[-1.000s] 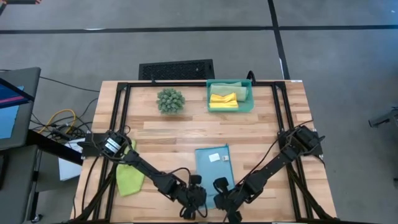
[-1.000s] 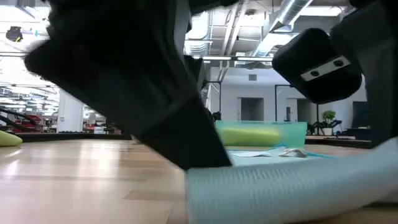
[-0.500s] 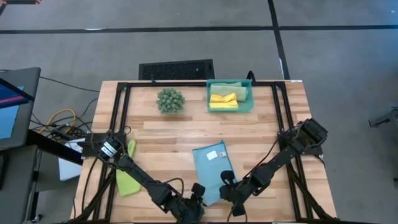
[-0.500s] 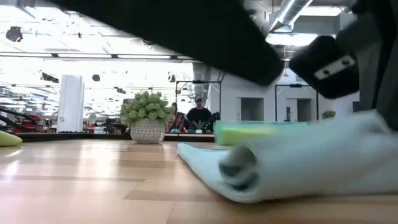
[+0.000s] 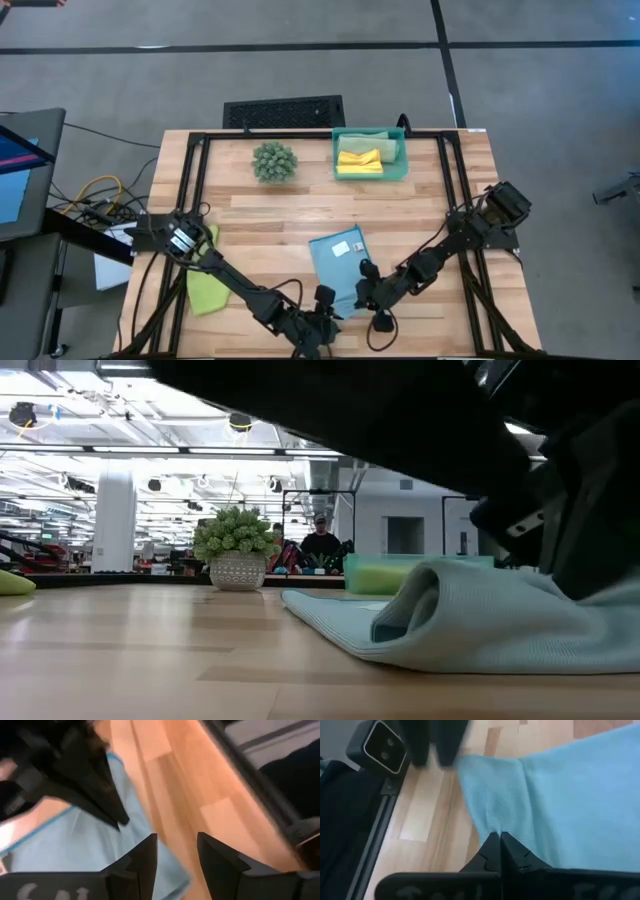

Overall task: Roll microfiber towels into tight, uniform cylinder then place into a basket
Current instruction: Roll the blue microfiber cloth

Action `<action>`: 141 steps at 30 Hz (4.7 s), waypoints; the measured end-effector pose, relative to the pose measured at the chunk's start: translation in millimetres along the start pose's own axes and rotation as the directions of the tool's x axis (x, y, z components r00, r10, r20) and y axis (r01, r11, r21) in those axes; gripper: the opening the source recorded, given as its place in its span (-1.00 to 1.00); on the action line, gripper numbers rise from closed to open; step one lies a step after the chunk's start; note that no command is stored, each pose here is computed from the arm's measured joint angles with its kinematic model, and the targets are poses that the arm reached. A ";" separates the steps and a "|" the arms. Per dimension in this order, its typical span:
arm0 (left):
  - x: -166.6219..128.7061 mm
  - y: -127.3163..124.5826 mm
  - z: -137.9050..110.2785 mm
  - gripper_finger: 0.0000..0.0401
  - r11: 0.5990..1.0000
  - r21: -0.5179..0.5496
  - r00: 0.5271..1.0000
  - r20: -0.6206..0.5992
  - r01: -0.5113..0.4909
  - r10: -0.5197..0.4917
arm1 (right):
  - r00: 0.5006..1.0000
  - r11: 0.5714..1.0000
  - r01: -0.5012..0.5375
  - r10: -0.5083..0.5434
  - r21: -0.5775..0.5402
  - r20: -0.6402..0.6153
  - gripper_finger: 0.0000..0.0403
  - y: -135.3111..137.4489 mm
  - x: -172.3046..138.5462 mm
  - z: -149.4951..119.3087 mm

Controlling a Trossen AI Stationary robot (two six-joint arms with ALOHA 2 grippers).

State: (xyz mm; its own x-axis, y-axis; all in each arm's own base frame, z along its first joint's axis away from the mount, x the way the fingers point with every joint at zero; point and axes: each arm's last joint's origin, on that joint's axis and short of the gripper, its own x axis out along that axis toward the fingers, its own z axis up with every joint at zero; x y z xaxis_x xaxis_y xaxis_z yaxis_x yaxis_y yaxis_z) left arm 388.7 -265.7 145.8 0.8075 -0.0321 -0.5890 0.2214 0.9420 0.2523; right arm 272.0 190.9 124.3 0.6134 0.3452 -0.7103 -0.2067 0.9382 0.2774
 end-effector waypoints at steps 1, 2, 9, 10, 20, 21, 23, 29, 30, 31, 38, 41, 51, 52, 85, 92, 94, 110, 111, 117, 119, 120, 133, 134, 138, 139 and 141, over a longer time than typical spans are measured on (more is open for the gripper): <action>2.5 1.7 -2.4 -0.34 1.000 0.002 1.000 -0.013 -0.003 0.003 | 1.000 1.000 -0.004 0.004 -0.002 0.001 -0.94 0.1 0.0 0.1; 4.1 4.4 -3.1 -0.34 1.000 0.001 1.000 -0.021 -0.003 0.003 | 1.000 1.000 -0.012 0.012 -0.007 0.004 -0.92 0.9 0.0 0.2; 9.5 17.1 -1.2 -0.34 0.989 -0.146 1.000 -0.019 0.004 -0.006 | 0.996 0.996 -0.080 0.082 -0.046 0.030 -0.94 7.1 -0.5 3.0; 10.6 18.8 -0.4 -0.34 0.986 -0.167 0.999 -0.013 0.026 -0.029 | 0.996 0.996 -0.080 0.082 -0.046 0.031 -0.94 7.0 -0.5 3.1; 19.0 28.6 -2.2 -0.34 0.957 -0.266 0.992 -0.018 0.115 -0.125 | 0.996 0.996 -0.082 0.083 -0.048 0.036 -0.92 7.1 -0.5 3.6; 20.0 28.5 -5.2 -0.34 0.959 -0.261 0.992 -0.040 0.108 -0.122 | 0.996 0.996 -0.082 0.083 -0.048 0.036 -0.92 7.1 -0.5 3.7; 21.6 27.3 -9.2 -0.34 0.960 -0.258 0.990 -0.059 0.106 -0.125 | 0.996 0.996 -0.082 0.083 -0.048 0.037 -0.93 7.1 -0.5 3.7; 23.7 25.4 -11.4 -0.34 0.945 -0.285 0.980 -0.067 0.160 -0.186 | 0.996 0.996 -0.081 0.083 -0.048 0.036 -0.89 7.0 -0.5 3.6; 23.6 25.0 -11.3 -0.34 0.942 -0.286 0.977 -0.067 0.175 -0.202 | 0.996 0.996 -0.081 0.083 -0.048 0.037 -0.89 7.1 -0.5 3.7; 23.4 24.3 -11.4 -0.35 0.939 -0.287 0.974 -0.068 0.189 -0.216 | 0.996 0.996 -0.081 0.083 -0.048 0.037 -0.89 7.1 -0.5 3.7; 22.4 21.4 -11.5 -0.57 0.926 -0.304 0.964 -0.069 0.224 -0.256 | 0.996 0.995 -0.081 0.083 -0.065 0.037 -0.88 7.1 -0.5 3.7; 22.3 21.1 -11.4 -0.71 0.921 -0.312 0.961 -0.069 0.232 -0.266 | 0.995 0.992 -0.083 0.088 -0.098 0.049 -0.84 7.7 -0.5 4.8; 21.0 18.5 -14.5 -0.93 0.907 -0.345 0.951 -0.101 0.242 -0.292 | 0.991 0.988 -0.132 0.135 -0.079 0.026 -0.25 1.7 -18.2 16.7; 20.8 18.1 -14.6 -0.93 0.907 -0.344 0.951 -0.101 0.242 -0.292 | 0.991 0.988 -0.132 0.134 -0.081 0.028 -0.20 3.0 -23.8 18.4; 11.1 20.6 -13.3 -0.92 0.899 -0.383 0.943 -0.158 0.214 -0.292 | 0.988 0.955 -0.025 -0.021 -0.297 -0.151 -0.89 45.8 -16.2 -15.8; 1.0 18.7 -4.7 -0.92 0.883 -0.402 0.938 -0.133 0.243 -0.319 | 0.982 0.954 -0.122 0.076 -0.274 -0.171 -0.86 52.3 -16.9 -12.5; 0.5 17.5 -4.6 -0.92 0.877 -0.410 0.934 -0.132 0.252 -0.330 | 0.978 0.952 -0.147 0.100 -0.267 -0.180 -0.87 53.1 -17.1 -12.1; 3.3 26.8 -11.1 -0.92 0.904 -0.391 0.943 -0.198 0.173 -0.267 | 0.970 0.975 -0.075 0.023 -0.210 -0.241 -0.77 30.8 -3.9 -14.2; 3.2 26.9 -11.8 -0.92 0.904 -0.394 0.943 -0.205 0.167 -0.264 | 0.971 0.974 -0.071 0.019 -0.213 -0.238 -0.77 29.6 -3.0 -13.8; 2.9 27.3 -13.9 -0.81 0.900 -0.412 0.942 -0.225 0.141 -0.251 | 0.973 0.978 -0.055 0.007 -0.202 -0.229 -0.75 25.6 -2.1 -11.2; 2.7 27.1 -14.2 -0.73 0.901 -0.412 0.941 -0.229 0.140 -0.251 | 0.976 0.978 -0.039 -0.008 -0.206 -0.219 -0.73 24.4 -2.0 -10.4; 2.7 27.1 -14.3 -0.68 0.900 -0.412 0.940 -0.230 0.139 -0.251 | 0.976 0.978 -0.032 -0.013 -0.207 -0.216 -0.72 24.0 -2.0 -10.2; 1.0 30.1 -17.0 -0.33 0.915 -0.389 0.939 -0.266 0.101 -0.217 | 0.982 0.981 0.031 -0.066 -0.192 -0.178 -0.59 19.4 -11.9 -2.1; -0.8 31.0 -16.4 -0.33 0.916 -0.390 0.939 -0.271 0.094 -0.212 | 0.983 0.982 0.029 -0.062 -0.188 -0.172 -0.59 20.0 -14.1 -0.7; -13.1 36.2 -11.5 -0.35 0.927 -0.373 0.944 -0.294 0.029 -0.148 | 0.985 0.988 0.033 -0.058 -0.152 -0.164 -0.59 22.1 -21.8 2.3; -15.3 36.7 -10.8 -0.36 0.930 -0.367 0.945 -0.298 0.015 -0.133 | 0.984 0.989 0.036 -0.061 -0.145 -0.170 -0.59 22.3 -22.2 1.5; -19.6 35.8 -8.3 -0.37 0.933 -0.360 0.949 -0.291 0.005 -0.117 | 0.982 0.991 0.043 -0.066 -0.129 -0.180 -0.59 23.7 -22.7 -0.6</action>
State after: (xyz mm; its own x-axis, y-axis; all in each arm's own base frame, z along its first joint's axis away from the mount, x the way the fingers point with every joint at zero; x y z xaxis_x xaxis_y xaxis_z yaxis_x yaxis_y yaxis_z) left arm 376.3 -228.5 160.0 0.5814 -0.0438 -0.8124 0.0141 0.9989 -0.0437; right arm 252.7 205.3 146.6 0.4788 0.2814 -0.8316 -0.2772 0.9472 0.1609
